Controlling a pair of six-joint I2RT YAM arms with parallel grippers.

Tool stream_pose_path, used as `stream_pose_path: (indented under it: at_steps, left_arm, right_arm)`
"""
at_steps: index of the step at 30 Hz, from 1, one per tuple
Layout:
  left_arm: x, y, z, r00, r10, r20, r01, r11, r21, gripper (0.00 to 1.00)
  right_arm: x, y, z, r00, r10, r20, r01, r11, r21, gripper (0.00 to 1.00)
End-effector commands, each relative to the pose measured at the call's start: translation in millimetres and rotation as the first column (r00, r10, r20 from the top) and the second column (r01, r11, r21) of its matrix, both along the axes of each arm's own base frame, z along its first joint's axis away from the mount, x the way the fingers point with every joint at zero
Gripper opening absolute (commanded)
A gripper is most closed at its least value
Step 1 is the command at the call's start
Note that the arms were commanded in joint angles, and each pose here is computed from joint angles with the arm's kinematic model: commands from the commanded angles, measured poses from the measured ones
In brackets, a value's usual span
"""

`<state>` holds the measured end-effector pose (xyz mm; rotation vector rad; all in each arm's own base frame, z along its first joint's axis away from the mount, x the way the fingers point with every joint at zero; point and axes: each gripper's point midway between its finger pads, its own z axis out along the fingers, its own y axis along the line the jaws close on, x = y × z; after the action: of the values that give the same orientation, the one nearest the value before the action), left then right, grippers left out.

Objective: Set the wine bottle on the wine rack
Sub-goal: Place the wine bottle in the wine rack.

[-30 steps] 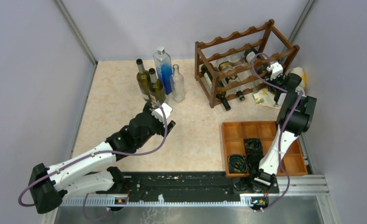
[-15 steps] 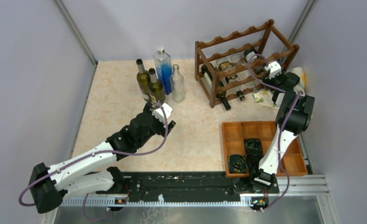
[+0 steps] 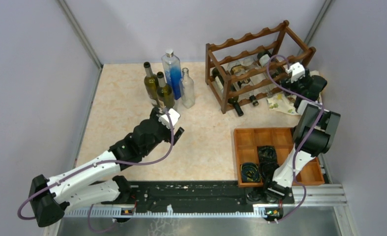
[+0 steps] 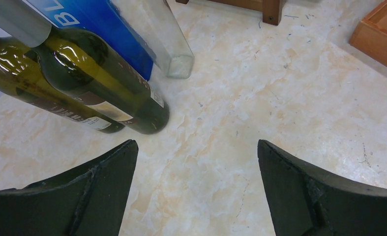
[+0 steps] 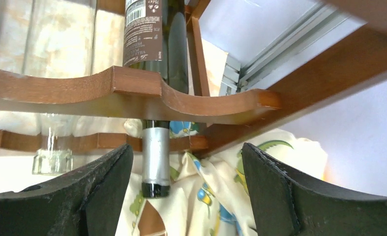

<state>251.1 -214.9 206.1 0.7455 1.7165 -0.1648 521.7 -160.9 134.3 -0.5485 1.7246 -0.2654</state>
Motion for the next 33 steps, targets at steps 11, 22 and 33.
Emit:
stream_pose_path:
  at_steps: [11, 22, 33]
  left_arm:
    - [-22, -12, 60, 0.994, -0.099, 0.034, 0.105, 0.967, -0.232, 0.99]
    - [-60, -26, 100, 0.975, -0.223, -0.016, 0.164, 0.762, -0.626, 0.99]
    - [-78, -6, 60, 0.962, -0.218, -0.165, -0.019, 0.548, -0.836, 0.99]
  right_arm:
    - [-179, 104, 64, 0.906, 0.343, -0.25, -0.265, 0.918, 0.296, 0.81]
    - [-268, 260, 91, 0.697, 0.703, -0.145, -0.563, 0.661, 0.497, 0.98]
    - [-278, 249, 57, 0.744, 0.643, -0.181, -0.553, 0.744, 0.375, 0.98]
